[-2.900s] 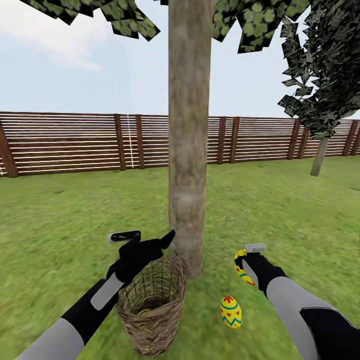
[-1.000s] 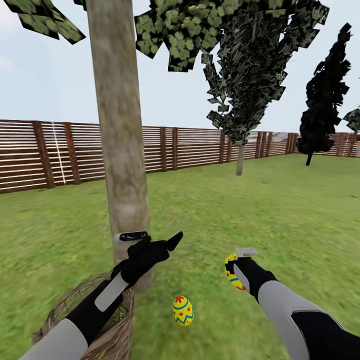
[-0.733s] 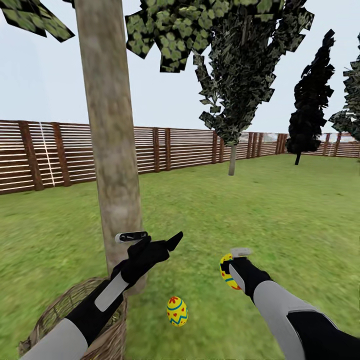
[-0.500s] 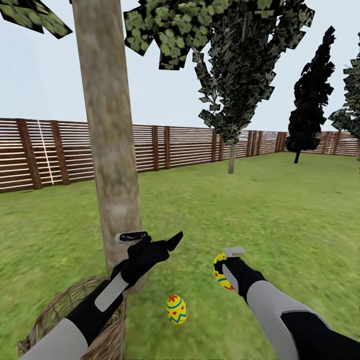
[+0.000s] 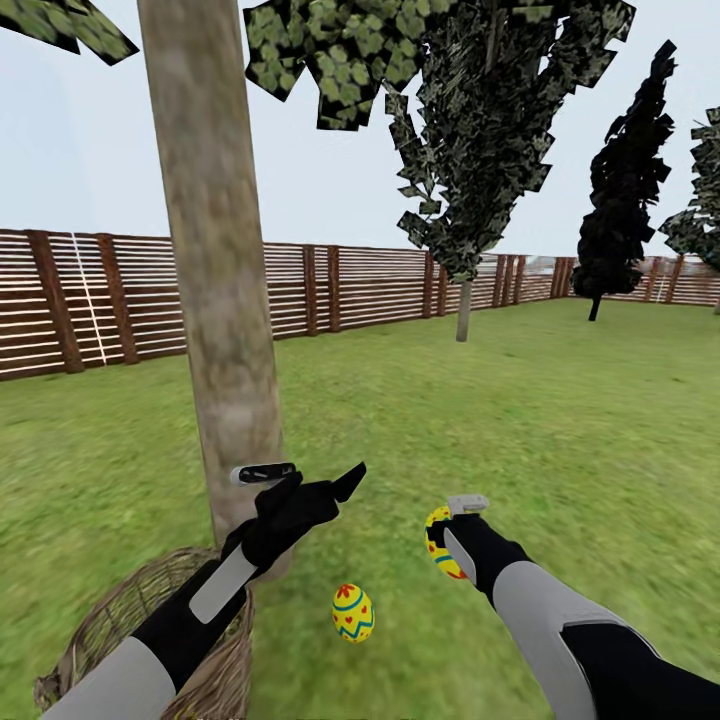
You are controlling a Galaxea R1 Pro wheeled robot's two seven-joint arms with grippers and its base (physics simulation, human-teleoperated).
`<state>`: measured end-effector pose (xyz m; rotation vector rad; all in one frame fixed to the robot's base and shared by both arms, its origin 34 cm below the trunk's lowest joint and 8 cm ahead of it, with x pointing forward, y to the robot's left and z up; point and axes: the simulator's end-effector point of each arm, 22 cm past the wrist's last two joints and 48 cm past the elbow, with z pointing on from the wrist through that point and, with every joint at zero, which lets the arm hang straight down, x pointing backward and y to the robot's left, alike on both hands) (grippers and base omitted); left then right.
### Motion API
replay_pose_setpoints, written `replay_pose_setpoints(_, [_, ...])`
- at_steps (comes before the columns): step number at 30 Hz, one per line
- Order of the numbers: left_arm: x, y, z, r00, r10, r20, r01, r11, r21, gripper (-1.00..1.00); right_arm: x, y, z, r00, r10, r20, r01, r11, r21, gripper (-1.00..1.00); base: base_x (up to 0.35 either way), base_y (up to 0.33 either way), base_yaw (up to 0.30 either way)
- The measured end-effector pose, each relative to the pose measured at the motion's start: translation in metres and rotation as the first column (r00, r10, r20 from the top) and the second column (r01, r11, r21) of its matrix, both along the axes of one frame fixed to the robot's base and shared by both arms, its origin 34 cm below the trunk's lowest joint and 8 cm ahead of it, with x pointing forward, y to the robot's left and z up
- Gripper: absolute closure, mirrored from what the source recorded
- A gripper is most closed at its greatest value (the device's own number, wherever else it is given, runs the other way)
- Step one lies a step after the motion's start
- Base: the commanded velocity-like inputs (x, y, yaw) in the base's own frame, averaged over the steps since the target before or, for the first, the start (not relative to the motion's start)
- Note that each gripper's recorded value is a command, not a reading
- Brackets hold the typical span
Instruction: Take the three Easter eggs out of the wicker basket on the lawn in the garden, then place them on the lawn next to a single tree (choose any tree) so that all three eggs are next to the same tree and none are left in the basket.
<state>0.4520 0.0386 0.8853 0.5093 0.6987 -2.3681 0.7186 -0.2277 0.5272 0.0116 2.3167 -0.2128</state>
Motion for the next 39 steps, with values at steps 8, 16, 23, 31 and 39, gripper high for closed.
replay_pose_setpoints(8, [0.003, 0.0, -0.003, 1.0, 0.0, -0.009, 0.0, 1.0, 0.0, -1.0, 0.0, 0.0, -0.006, 1.0, 0.001, -0.009, -0.001, 1.0, 0.005, 1.0, 0.0, 0.0, -0.192])
replay_pose_setpoints(16, [0.003, 0.0, -0.003, 1.0, 0.0, -0.01, 0.0, 1.0, 0.0, -1.0, -0.001, 0.001, -0.007, 1.0, 0.003, -0.011, -0.003, 1.0, 0.006, 1.0, 0.0, 0.0, -0.271])
replay_pose_setpoints(23, [0.006, 0.0, -0.007, 1.0, 0.001, -0.019, -0.001, 1.0, 0.001, -1.0, -0.001, 0.002, -0.013, 1.0, 0.003, -0.022, -0.003, 1.0, 0.006, 1.0, 0.0, 0.0, -0.14])
replay_pose_setpoints(31, [0.011, 0.0, -0.012, 0.999, 0.002, -0.032, -0.002, 1.0, 0.001, -1.0, -0.002, 0.002, -0.021, 0.999, 0.004, -0.035, -0.004, 1.0, 0.004, 1.0, 0.0, 0.0, -0.017])
replay_pose_setpoints(39, [0.016, -0.002, -0.017, 0.999, 0.008, -0.05, -0.007, 1.0, 0.011, -1.0, -0.007, 0.002, -0.035, 0.998, 0.005, -0.057, -0.005, 1.0, 0.004, 1.0, 0.0, 0.0, 0.0])
